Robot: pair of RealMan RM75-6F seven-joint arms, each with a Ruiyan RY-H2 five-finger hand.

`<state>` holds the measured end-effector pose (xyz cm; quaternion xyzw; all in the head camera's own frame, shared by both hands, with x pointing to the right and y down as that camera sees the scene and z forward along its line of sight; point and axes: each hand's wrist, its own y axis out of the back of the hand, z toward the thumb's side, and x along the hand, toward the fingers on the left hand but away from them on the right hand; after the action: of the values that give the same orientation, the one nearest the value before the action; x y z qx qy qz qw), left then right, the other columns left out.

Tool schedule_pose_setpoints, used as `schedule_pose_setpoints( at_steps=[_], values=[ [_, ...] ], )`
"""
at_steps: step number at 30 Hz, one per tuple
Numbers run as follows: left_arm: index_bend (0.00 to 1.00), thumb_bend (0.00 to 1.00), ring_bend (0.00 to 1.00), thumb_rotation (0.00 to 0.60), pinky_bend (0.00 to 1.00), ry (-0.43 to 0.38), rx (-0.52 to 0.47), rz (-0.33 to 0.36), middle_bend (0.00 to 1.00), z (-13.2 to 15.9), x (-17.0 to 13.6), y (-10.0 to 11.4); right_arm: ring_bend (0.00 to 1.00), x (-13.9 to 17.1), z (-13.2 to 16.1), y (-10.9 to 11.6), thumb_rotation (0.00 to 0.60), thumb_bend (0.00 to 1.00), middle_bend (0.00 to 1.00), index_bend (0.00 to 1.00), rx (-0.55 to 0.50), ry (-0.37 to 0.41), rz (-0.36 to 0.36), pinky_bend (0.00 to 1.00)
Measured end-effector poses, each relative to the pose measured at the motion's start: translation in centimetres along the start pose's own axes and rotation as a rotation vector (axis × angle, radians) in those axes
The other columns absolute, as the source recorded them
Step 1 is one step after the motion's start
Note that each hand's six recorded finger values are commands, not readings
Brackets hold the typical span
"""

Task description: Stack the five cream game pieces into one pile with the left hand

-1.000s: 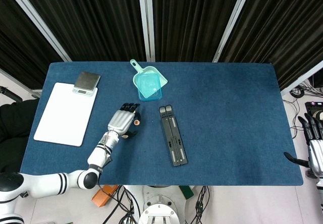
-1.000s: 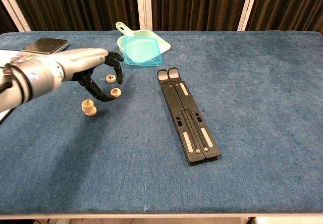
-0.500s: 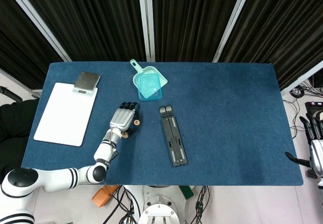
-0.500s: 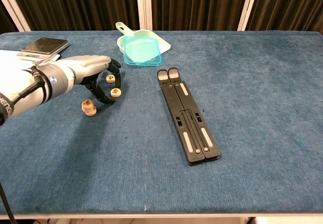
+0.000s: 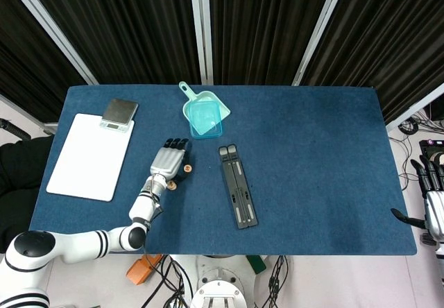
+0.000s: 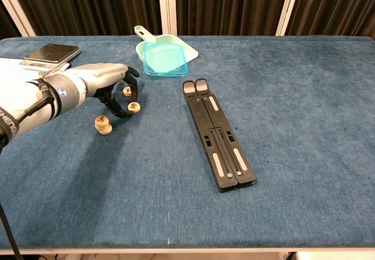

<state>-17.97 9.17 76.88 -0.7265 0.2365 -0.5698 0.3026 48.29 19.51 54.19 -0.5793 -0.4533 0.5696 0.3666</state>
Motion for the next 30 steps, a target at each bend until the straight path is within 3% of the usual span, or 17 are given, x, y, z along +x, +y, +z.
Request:
schedule_pose_setpoints(
  at_steps=[9,17,23,30],
  values=[
    [0.55,0.39,0.00,0.600,0.00,-0.029,-0.021,0.029,0.07,-0.1,-1.3,1.4,0.00,-0.1,0.2,0.2,0.600,0.05,0.00,0.00,0.003,0.007,-0.006,0.00],
    [0.55,0.37,0.00,0.600,0.00,-0.060,-0.031,0.059,0.07,-1.3,-5.1,3.5,0.00,-0.3,0.4,-0.1,0.600,0.05,0.00,0.00,-0.001,0.014,0.000,0.00],
    [0.55,0.35,0.00,0.600,0.00,-0.037,-0.020,0.029,0.07,-3.4,-8.1,2.4,0.00,-0.4,0.6,-0.1,0.600,0.05,0.00,0.00,-0.001,0.017,0.002,0.00],
    [0.55,0.35,0.00,0.600,0.00,-0.040,-0.030,0.019,0.07,-3.6,-8.7,1.6,0.00,-0.5,1.0,-0.1,0.600,0.05,0.00,0.00,0.002,0.024,0.001,0.00]
  ],
)
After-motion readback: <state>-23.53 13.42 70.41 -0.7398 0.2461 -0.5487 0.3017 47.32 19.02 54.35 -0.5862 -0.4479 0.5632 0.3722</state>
